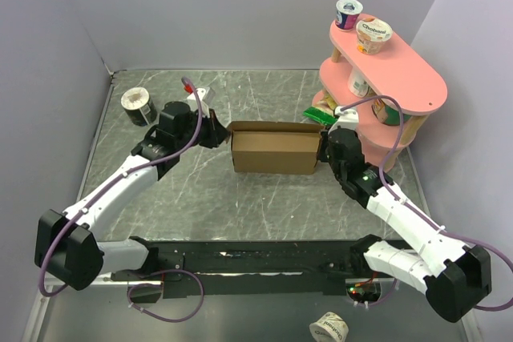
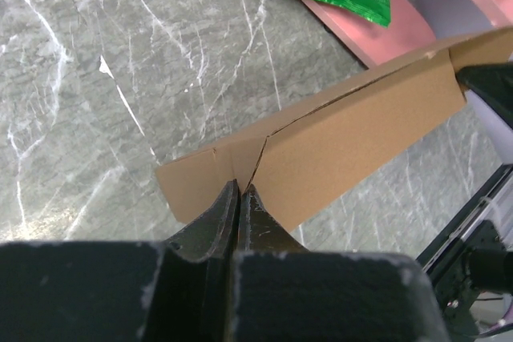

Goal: Fold the paper box

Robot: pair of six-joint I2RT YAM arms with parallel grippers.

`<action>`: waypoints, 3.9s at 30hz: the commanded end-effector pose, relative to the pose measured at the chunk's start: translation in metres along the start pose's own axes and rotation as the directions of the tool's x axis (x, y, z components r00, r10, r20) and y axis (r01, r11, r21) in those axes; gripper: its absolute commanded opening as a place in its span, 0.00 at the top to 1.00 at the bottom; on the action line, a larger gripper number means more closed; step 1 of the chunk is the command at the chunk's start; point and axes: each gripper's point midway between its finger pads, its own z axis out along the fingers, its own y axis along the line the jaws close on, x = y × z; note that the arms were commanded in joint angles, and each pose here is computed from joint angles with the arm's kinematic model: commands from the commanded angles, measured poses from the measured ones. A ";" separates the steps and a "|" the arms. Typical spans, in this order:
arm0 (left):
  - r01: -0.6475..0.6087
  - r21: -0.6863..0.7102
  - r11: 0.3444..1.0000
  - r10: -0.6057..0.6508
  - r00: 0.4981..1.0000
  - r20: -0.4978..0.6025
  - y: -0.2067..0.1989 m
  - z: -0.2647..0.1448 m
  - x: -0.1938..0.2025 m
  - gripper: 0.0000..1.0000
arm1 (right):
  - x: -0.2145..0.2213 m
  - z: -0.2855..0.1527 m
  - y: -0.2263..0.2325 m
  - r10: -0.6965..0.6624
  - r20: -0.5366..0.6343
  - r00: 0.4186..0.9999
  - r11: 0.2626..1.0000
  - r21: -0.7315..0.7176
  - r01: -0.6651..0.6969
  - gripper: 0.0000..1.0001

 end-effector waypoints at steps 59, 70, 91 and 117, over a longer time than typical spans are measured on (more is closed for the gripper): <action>0.004 -0.024 1.000 -0.007 0.991 -0.135 0.014 0.041 0.073 0.99 | 0.076 -0.002 -0.002 -0.118 -0.231 0.966 0.993 -0.007 0.119 1.00; 0.091 -0.024 0.996 -0.094 0.980 -0.177 0.020 0.038 0.081 0.99 | 0.071 -0.001 0.002 -0.120 -0.229 0.966 0.993 -0.016 0.119 1.00; -0.091 -0.238 0.967 0.047 0.982 -0.182 0.060 0.020 0.077 0.99 | 0.071 0.001 0.005 -0.127 -0.237 0.963 0.992 -0.026 0.124 1.00; -0.052 -0.089 0.995 0.045 0.996 -0.079 0.020 0.026 0.034 0.71 | 0.073 -0.004 0.002 -0.113 -0.234 0.966 0.994 -0.024 0.110 1.00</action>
